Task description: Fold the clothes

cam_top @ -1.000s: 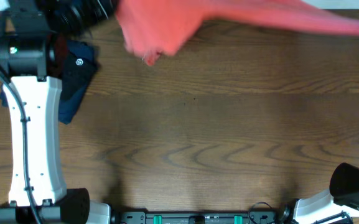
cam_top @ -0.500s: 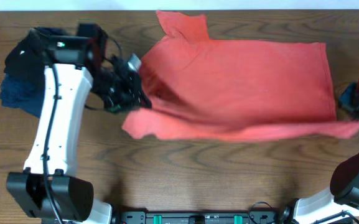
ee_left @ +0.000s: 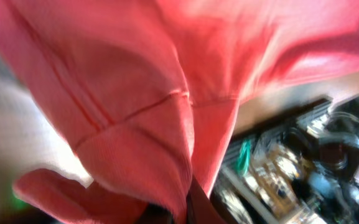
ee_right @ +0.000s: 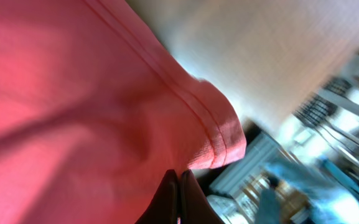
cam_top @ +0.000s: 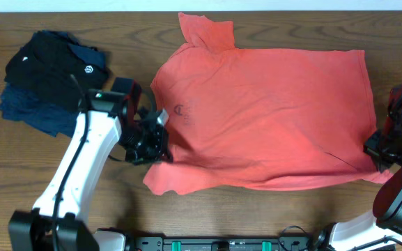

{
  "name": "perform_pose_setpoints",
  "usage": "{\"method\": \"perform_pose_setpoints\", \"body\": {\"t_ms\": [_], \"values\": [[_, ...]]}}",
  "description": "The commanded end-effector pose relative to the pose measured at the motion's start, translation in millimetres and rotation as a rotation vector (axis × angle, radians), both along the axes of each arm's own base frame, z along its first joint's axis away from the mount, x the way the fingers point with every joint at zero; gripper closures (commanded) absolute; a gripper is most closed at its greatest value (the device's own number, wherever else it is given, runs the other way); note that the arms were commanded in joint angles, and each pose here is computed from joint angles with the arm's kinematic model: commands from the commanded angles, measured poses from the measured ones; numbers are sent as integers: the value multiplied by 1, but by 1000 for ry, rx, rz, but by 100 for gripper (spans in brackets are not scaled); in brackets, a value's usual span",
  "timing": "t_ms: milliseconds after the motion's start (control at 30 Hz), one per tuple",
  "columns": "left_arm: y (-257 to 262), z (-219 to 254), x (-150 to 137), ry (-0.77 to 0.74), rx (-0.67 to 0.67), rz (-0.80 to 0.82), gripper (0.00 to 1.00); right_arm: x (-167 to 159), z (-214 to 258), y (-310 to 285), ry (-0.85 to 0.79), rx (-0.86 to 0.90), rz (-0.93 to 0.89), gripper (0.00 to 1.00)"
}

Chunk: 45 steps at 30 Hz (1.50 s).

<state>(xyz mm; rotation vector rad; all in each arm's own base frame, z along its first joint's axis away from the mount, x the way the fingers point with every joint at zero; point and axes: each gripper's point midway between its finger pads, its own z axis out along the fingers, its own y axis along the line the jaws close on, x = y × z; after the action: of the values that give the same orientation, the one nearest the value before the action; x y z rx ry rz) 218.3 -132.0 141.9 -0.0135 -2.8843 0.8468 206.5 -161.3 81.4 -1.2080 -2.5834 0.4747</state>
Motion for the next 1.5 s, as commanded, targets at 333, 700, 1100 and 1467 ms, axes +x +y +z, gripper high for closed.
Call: {"method": "perform_pose_setpoints", "body": {"t_ms": [333,700,1100,1467], "values": [[-5,4,158,-467,-13,303,94,142,-6,-6,-615,63,91,99],[-5,-48,198,-465,20,345,94,201,14,-1,-804,-13,252,99],[15,-52,211,-507,92,392,43,190,-18,-12,-691,-54,231,50],[54,-84,147,-225,270,416,42,89,-55,-25,-339,-92,54,50]]}}
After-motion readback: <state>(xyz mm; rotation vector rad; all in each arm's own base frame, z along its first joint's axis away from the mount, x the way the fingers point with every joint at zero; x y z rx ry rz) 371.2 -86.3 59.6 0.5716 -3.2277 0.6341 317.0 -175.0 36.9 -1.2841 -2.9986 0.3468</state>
